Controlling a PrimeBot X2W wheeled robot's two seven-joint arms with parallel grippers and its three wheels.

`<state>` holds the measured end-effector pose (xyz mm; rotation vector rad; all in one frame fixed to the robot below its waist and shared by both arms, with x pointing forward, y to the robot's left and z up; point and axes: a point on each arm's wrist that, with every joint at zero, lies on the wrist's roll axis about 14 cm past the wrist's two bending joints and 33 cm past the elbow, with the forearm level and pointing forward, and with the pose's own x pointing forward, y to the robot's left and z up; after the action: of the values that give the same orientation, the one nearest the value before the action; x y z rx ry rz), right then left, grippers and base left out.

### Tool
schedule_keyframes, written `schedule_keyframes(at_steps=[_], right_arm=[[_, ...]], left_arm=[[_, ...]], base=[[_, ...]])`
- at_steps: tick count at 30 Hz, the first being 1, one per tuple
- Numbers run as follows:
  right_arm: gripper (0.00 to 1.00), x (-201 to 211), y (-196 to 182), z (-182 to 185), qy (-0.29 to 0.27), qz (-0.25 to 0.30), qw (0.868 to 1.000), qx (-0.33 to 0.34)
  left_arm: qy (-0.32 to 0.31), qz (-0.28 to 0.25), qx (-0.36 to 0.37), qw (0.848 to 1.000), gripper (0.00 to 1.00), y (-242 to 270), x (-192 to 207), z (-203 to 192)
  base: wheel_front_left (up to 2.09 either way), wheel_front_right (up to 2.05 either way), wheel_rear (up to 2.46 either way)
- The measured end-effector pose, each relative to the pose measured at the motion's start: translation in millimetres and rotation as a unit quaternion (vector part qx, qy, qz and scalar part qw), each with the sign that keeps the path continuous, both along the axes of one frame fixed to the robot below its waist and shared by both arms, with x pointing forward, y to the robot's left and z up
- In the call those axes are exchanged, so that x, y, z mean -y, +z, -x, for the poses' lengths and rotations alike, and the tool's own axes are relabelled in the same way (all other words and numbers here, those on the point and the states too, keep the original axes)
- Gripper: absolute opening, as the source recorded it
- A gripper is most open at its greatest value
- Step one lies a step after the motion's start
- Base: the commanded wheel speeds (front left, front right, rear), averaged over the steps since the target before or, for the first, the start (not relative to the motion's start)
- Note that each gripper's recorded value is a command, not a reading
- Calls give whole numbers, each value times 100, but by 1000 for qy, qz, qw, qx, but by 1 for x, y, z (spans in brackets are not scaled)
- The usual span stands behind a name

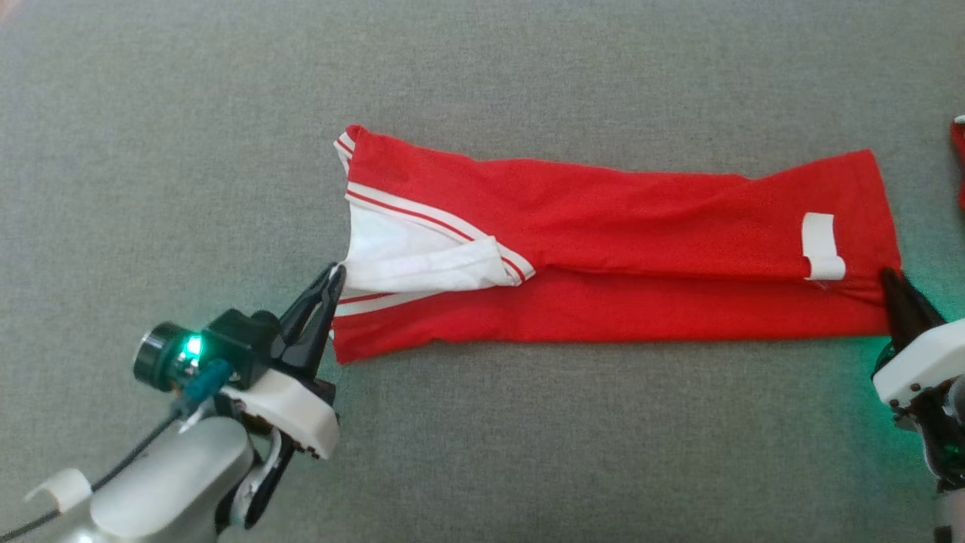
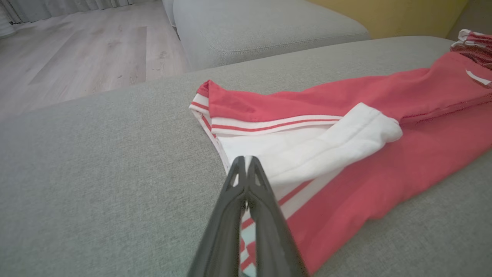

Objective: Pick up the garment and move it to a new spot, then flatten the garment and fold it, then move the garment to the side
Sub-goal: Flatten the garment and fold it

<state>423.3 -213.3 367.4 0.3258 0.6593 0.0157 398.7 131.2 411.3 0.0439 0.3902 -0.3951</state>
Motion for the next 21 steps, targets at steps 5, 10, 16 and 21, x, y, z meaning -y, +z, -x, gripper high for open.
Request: schedule_keyframes(at_steps=[5, 10, 16, 21], right_arm=[[100, 8, 19, -5, -13, 14, 999, 44], [100, 9, 50, -3, -22, 27, 994, 107], [100, 5, 61, 27, -34, 40, 989, 142], [100, -6, 67, 42, -42, 23, 986, 161]], left_arm=[[20, 7, 9, 1000, 100, 3, 3, 6], [67, 22, 39, 997, 100, 19, -1, 9], [126, 68, 88, 986, 100, 55, 1, 21], [155, 95, 122, 976, 100, 73, 7, 46]], base=[[0, 0, 0], [0, 0, 0], [0, 0, 0], [0, 0, 0]])
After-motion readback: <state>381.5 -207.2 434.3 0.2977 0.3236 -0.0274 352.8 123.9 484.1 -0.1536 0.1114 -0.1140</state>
